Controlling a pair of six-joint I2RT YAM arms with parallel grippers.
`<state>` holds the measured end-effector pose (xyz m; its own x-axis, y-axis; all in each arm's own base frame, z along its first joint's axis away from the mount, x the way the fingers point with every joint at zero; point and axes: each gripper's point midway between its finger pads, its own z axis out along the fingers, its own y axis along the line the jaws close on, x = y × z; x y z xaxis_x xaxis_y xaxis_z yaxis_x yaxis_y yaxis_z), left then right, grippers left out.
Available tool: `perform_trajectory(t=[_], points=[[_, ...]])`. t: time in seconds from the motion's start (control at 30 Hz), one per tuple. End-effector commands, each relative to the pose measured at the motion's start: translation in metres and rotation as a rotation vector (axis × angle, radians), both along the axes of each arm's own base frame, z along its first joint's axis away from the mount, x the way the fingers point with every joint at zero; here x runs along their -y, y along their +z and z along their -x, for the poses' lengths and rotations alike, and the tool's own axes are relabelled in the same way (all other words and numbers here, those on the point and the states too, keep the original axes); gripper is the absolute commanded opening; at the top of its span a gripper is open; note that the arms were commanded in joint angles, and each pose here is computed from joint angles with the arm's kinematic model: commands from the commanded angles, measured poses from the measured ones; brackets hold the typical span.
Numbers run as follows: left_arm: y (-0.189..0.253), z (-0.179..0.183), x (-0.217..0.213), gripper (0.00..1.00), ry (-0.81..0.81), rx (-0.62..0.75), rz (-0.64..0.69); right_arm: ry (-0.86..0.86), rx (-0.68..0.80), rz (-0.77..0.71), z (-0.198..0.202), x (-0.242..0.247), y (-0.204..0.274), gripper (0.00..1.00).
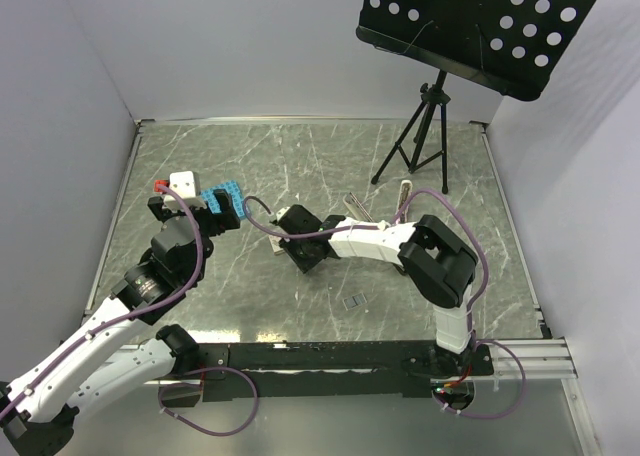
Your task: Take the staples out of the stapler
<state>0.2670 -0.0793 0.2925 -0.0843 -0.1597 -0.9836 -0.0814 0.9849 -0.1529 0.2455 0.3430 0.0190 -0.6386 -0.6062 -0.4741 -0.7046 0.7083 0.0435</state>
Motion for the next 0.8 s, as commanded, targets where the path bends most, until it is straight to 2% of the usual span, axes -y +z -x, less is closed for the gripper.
perform_trajectory(t=[0.0,0.13,0.5,0.77], points=[[0.01,0.0,0.0,0.99,0.005,0.031,0.027,0.008,0.028,-0.011,-0.004,-0.011,0.009,0.29],[0.01,0.0,-0.001,1.0,0.006,0.031,0.025,0.001,0.032,-0.021,-0.003,-0.01,0.012,0.24],[0.009,0.0,-0.001,0.99,0.009,0.029,0.021,-0.041,0.045,-0.017,0.006,0.008,0.023,0.2],[0.008,-0.001,0.001,0.99,0.0,0.027,0.022,-0.178,0.017,0.047,0.039,0.071,0.027,0.18]])
